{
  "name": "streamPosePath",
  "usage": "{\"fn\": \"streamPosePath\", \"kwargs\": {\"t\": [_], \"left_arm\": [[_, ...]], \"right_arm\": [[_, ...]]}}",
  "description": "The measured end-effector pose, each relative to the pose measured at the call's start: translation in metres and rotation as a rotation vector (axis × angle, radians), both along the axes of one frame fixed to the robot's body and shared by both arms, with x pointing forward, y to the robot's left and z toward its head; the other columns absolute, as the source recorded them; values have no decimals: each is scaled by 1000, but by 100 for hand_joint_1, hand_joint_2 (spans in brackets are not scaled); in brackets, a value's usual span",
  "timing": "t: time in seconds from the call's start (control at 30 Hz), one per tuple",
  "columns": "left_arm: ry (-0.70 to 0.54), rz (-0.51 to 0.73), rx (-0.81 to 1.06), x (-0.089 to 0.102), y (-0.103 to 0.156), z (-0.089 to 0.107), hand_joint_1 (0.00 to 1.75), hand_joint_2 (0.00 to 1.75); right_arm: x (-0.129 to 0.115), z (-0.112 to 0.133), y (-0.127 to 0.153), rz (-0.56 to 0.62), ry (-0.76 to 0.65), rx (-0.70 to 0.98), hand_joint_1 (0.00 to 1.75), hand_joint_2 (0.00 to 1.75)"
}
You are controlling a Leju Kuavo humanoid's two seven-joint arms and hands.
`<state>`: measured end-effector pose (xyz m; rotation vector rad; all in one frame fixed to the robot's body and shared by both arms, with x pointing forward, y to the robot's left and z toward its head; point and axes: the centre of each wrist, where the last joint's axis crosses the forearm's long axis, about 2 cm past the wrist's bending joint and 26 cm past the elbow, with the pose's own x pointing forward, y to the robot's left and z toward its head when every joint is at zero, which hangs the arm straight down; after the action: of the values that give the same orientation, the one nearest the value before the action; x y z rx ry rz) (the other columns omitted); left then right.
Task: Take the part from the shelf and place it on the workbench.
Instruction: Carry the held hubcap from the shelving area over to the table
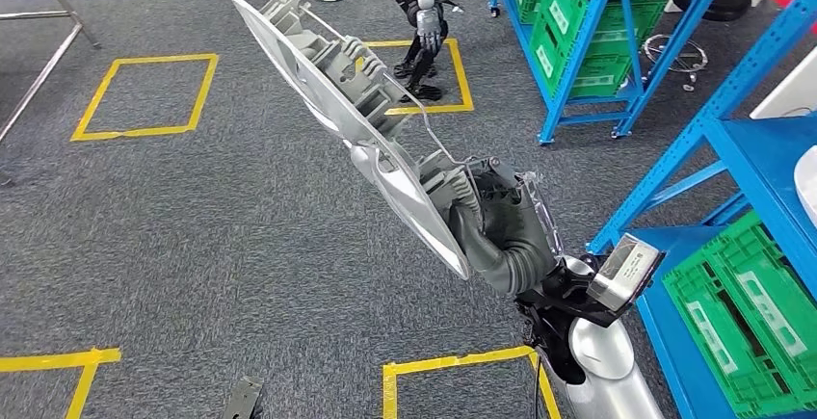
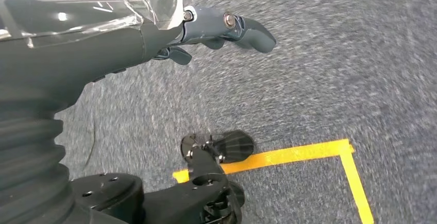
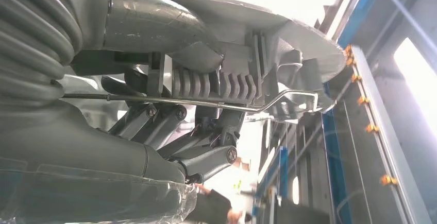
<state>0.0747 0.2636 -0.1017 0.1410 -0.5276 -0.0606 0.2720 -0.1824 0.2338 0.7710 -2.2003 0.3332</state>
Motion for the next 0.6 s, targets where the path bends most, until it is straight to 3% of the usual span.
{"fn": "streamPosePath", "kwargs": {"t": [0.6], "left_arm": [[10, 5, 10, -9, 0, -2, 0, 175]], "right_arm": [[-1, 1, 1, 8, -2, 1, 175, 175]]}}
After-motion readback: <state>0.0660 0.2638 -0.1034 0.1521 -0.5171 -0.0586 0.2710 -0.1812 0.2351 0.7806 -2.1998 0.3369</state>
